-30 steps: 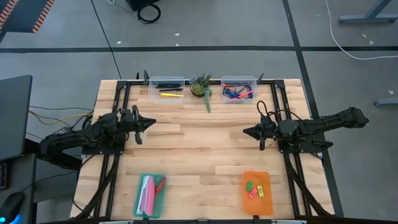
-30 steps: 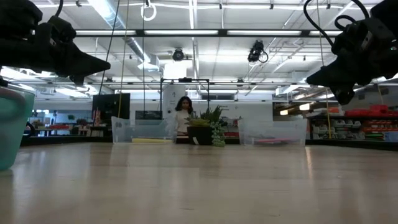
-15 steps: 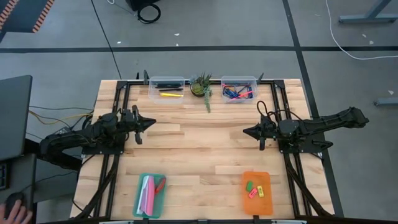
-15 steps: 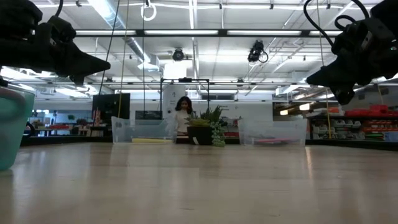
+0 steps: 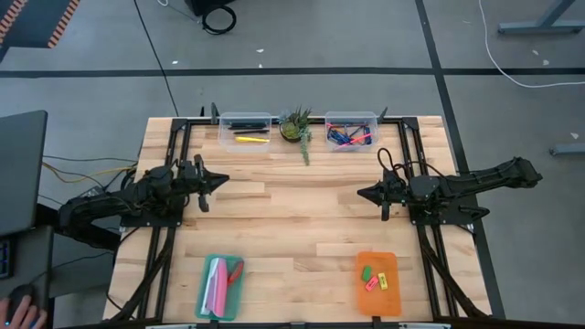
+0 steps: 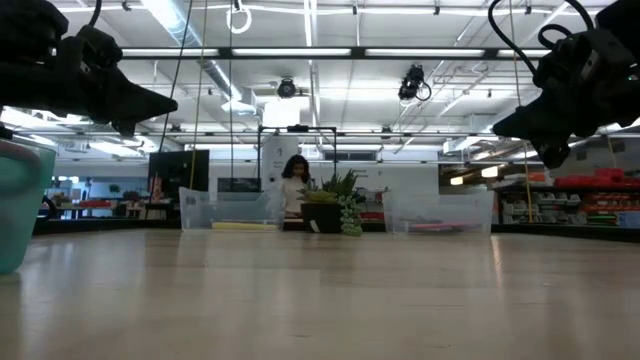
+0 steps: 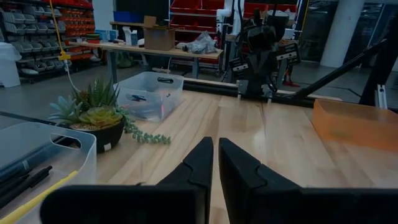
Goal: Sort crayons/erasers/pens/pencils in bins
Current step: Return to Home Position
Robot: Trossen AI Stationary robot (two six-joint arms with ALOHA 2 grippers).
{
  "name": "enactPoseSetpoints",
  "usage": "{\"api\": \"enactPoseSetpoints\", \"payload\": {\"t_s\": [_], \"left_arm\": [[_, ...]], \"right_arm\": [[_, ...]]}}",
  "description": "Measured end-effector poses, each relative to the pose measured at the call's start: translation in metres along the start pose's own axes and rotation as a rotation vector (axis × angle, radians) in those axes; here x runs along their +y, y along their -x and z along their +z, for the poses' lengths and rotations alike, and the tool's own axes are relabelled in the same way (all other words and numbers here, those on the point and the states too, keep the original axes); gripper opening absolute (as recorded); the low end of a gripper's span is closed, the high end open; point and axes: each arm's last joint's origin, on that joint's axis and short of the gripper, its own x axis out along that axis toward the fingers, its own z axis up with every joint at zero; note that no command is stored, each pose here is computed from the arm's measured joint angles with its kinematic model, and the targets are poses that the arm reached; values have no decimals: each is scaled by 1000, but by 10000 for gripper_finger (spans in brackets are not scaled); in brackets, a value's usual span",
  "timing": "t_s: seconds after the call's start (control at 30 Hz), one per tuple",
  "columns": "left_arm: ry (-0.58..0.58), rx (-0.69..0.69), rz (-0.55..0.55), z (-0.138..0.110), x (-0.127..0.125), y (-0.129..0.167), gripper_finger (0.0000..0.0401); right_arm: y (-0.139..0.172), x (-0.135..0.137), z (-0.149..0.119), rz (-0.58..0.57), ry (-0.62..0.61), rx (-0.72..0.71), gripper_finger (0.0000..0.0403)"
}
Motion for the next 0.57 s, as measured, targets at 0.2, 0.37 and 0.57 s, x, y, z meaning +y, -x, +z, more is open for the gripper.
{"api": "enactPoseSetpoints", "payload": {"t_s": [0.2,0.37,0.57], "left_arm": [[0,0,0,0,0,0,30],[0,0,0,0,0,0,23],[0,0,0,0,0,0,33]], "right_arm": [[0,0,0,0,0,0,9],[0,0,0,0,0,0,9],[0,0,0,0,0,0,9]]}}
